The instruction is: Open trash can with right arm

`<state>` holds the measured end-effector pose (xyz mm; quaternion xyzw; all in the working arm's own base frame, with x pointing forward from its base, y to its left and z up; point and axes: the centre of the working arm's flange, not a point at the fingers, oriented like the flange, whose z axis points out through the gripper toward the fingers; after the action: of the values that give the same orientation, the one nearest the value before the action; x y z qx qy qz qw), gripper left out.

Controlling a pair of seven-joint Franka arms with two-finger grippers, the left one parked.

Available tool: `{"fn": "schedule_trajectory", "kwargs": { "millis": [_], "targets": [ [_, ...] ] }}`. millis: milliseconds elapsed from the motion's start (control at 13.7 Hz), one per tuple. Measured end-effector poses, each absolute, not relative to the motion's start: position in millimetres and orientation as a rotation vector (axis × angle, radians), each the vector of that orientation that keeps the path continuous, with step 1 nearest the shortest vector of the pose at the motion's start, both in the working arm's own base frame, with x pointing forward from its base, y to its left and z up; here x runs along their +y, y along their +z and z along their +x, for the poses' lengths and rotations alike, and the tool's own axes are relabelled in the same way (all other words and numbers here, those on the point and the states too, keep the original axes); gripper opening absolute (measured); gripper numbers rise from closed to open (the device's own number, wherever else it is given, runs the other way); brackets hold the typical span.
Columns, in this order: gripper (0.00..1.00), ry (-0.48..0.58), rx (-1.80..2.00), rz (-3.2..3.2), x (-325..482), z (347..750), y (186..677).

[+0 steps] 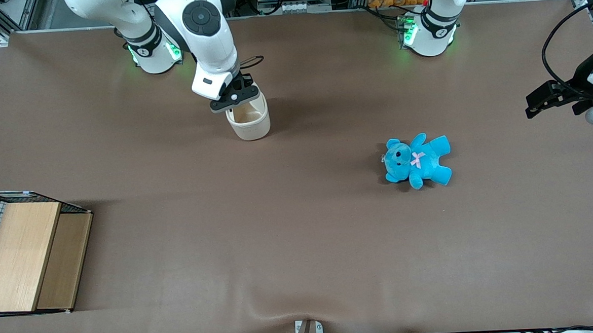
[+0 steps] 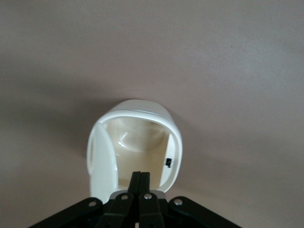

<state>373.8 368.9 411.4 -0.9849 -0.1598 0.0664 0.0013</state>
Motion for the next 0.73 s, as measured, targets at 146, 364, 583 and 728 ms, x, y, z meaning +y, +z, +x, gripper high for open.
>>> {"fn": "schedule_trajectory", "kwargs": {
  "millis": [146,364,583,728],
  "targets": [
    [0.01,0.223,-0.453,-3.073,377.1,372.6,421.3],
    [0.05,0.225,-0.369,-3.067,391.9,370.5,440.2],
    [0.2,0.291,-0.294,-3.074,394.6,385.3,472.9],
    [0.41,0.299,-0.227,-3.072,380.3,411.5,494.6]
  ]
}}
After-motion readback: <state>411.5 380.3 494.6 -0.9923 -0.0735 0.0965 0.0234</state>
